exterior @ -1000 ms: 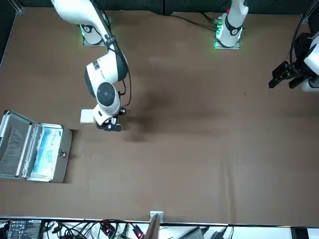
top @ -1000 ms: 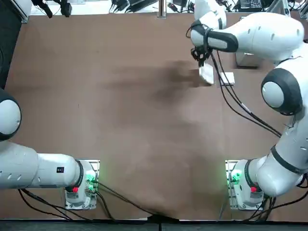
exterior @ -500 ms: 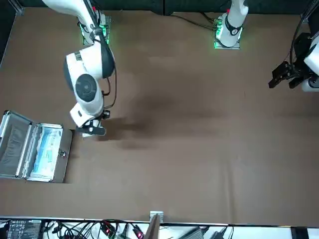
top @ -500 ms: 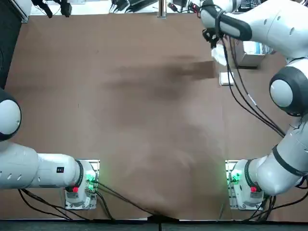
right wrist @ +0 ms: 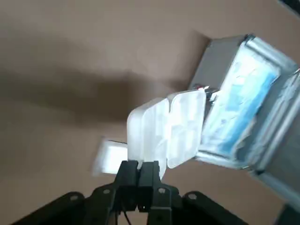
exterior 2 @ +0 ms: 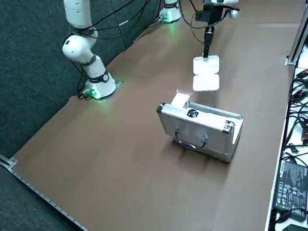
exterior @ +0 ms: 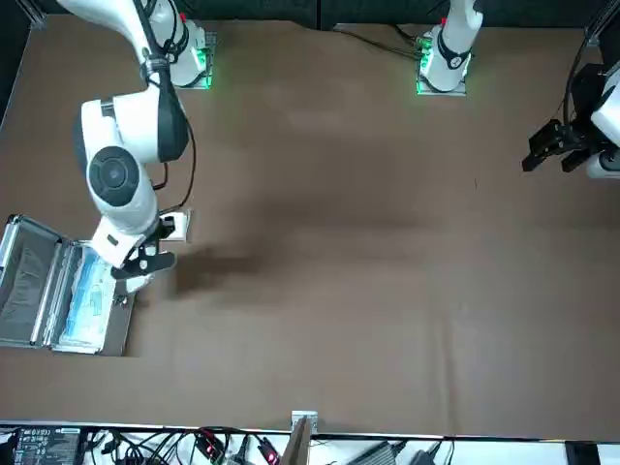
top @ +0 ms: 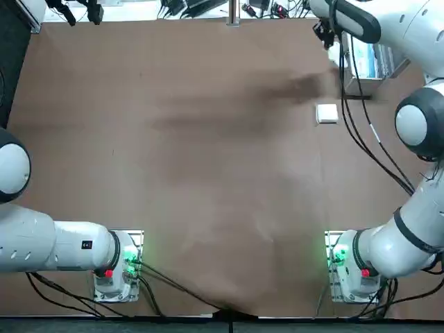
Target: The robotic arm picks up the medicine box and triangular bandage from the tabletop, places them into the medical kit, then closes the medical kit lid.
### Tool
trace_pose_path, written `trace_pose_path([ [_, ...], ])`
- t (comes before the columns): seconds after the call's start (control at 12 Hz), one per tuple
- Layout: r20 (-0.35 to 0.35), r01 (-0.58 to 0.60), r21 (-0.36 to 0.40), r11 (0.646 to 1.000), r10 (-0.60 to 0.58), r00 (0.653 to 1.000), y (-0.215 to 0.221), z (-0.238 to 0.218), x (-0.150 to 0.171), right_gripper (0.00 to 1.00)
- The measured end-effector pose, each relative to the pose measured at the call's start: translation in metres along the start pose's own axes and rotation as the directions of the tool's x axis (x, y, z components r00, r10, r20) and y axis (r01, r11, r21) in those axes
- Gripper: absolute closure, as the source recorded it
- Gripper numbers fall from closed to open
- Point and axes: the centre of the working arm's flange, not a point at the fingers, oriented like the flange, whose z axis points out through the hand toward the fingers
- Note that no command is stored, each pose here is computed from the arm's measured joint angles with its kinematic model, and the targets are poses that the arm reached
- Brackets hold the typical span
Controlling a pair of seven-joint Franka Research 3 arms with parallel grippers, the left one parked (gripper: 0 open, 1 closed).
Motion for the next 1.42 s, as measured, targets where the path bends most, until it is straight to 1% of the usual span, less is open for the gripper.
trace_pose_path([
  [0.17,0.011,0.113,-0.036,0.993,-0.113,0.994,0.027,0.008,0.000,0.99],
  [0.25,0.013,0.173,-0.048,0.984,-0.172,0.985,0.041,0.011,0.000,0.99],
  [0.42,0.009,0.289,-0.056,0.956,-0.289,0.957,0.069,0.016,-0.001,0.99],
  [0.5,0.007,0.347,-0.057,0.936,-0.347,0.938,0.084,0.019,-0.002,0.99],
  [0.58,0.000,0.458,-0.058,0.887,-0.458,0.889,0.114,0.026,-0.004,0.99],
  [0.67,-0.003,0.512,-0.061,0.857,-0.513,0.859,0.128,0.030,-0.005,0.99],
  [0.92,-0.021,0.655,-0.083,0.751,-0.658,0.753,0.160,0.046,-0.008,0.99],
  [1.08,-0.031,0.722,-0.102,0.684,-0.728,0.685,0.175,0.063,-0.011,0.99],
  [1.17,-0.038,0.742,-0.113,0.661,-0.749,0.662,0.182,0.073,-0.013,0.99],
  [1.42,-0.054,0.781,-0.138,0.609,-0.792,0.608,0.193,0.097,-0.024,0.99],
])
